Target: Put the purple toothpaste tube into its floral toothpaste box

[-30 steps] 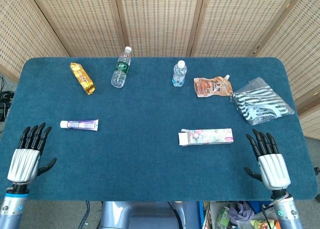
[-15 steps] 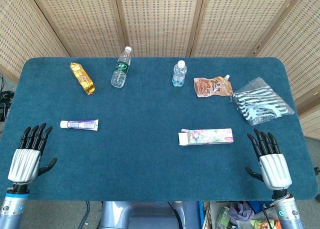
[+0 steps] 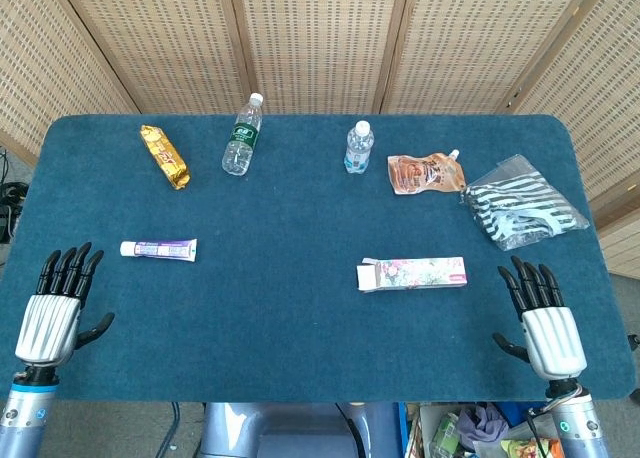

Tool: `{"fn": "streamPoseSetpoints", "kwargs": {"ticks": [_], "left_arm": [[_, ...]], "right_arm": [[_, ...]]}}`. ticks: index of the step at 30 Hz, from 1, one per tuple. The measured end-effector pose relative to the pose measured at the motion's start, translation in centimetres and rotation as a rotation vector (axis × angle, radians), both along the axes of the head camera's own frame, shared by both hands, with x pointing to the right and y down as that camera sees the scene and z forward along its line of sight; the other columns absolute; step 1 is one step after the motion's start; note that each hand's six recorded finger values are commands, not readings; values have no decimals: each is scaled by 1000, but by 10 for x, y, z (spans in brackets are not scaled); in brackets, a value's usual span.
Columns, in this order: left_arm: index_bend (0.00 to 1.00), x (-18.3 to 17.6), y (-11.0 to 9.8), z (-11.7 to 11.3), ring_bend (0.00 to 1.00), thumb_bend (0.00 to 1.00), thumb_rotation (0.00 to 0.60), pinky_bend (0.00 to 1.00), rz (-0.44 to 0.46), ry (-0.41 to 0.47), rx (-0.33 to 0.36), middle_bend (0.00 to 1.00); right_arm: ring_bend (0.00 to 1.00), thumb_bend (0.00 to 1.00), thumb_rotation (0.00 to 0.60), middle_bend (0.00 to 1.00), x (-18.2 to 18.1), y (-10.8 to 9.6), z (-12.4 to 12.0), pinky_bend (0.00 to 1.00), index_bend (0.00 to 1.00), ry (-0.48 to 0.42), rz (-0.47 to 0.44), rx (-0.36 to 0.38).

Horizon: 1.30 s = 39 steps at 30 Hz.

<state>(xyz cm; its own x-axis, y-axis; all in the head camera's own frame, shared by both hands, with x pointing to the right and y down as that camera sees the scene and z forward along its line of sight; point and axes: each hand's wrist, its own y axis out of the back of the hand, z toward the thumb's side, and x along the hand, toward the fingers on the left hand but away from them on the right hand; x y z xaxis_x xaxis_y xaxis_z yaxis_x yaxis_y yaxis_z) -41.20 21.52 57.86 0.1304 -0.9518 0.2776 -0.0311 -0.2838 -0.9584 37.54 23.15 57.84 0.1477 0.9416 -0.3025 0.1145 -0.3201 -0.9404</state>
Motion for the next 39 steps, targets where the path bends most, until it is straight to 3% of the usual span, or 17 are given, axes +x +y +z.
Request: {"fn": "streamPoseSetpoints", "kwargs": {"ticks": [5,10,28,39], "left_arm": [[67,0,-22,-2,3,235,600,75,27,-38,23,32],[149,-3,-46,1,104,239,600,204,44,-61,3,148],[316,-22,-117,55,205,239,600,278,53,-216,-226,275],[320,-12,-134,95,209,239,600,281,49,-295,-317,280]], "right_arm": [[0,5,600,0,-1,0,0,0,0,1,-2,0],[0,5,600,0,0,0,1,0,0,2,0,-3],[0,4,600,0,0,0,7,0,0,13,4,-17],[0,5,600,0,2,-1,11,0,0,21,7,-25]]}}
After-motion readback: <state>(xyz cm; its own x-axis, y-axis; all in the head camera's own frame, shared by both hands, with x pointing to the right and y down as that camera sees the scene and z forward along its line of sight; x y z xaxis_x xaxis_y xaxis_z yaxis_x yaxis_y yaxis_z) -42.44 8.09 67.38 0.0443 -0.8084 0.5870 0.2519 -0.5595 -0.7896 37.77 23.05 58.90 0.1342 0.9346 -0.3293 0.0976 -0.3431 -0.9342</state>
